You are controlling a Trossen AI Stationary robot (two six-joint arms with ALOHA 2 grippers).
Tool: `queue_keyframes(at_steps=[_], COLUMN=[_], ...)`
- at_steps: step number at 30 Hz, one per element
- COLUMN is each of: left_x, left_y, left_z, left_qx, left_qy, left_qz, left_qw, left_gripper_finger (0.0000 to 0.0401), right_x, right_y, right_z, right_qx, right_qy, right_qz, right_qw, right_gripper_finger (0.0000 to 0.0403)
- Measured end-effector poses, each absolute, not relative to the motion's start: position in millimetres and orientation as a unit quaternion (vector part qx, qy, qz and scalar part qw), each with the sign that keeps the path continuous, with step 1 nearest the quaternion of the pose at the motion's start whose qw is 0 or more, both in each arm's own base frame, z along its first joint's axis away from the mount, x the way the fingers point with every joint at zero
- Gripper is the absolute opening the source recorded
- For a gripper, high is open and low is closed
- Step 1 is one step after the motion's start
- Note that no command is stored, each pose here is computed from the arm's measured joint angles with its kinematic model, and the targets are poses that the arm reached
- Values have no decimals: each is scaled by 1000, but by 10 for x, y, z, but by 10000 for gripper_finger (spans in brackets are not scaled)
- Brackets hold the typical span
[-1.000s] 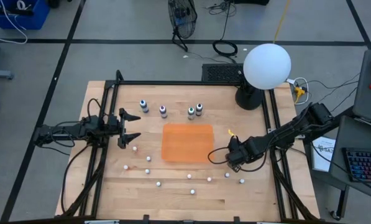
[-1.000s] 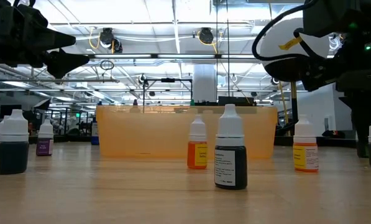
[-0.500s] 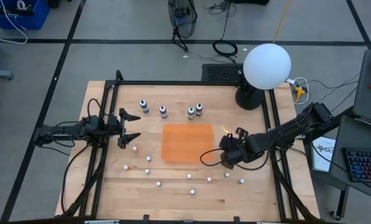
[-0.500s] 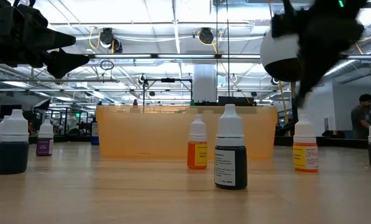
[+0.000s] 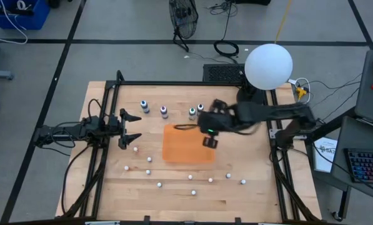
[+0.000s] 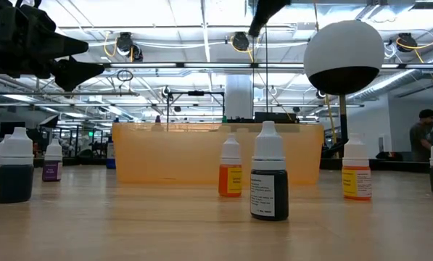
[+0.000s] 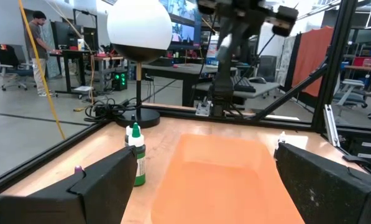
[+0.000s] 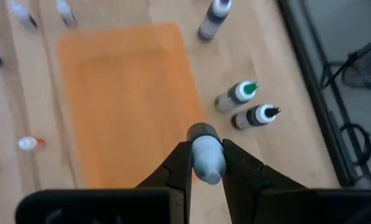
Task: Pick & Place food coloring
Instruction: Put the small green food coloring bottle into the orange bin
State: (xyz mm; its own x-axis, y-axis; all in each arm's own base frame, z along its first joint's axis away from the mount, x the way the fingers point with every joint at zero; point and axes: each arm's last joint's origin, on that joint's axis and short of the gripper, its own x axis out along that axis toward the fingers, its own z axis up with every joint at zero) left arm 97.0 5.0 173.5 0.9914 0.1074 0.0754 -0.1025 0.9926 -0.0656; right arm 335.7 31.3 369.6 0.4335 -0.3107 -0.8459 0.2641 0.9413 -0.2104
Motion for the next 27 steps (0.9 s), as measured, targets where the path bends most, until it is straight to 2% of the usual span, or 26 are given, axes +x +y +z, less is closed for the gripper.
queue_keyframes(at_steps=[4, 8, 14, 20, 27], left_x=[970, 970, 970, 970, 970], left_y=[50, 50, 50, 50, 50], left_z=[1735, 1735, 1735, 1736, 1736], left_qx=[-31, -31, -31, -31, -31], left_qy=[-39, -39, -39, -40, -40], left_qz=[53, 53, 53, 53, 53], left_qw=[997, 997, 997, 997, 997], left_gripper_finger=[379, 379, 379, 379, 379], right_x=[3724, 4016, 4127, 4072, 3985], right_y=[189, 131, 155, 133, 83], right_z=[3480, 3053, 2445, 1971, 1750], right_qx=[-8, 10, 13, 32, 31], right_qy=[569, 634, 703, 705, 683], right_qz=[-130, -83, -45, -27, -25], right_qw=[812, 769, 709, 708, 729], right_gripper_finger=[49, 49, 49, 49, 49])
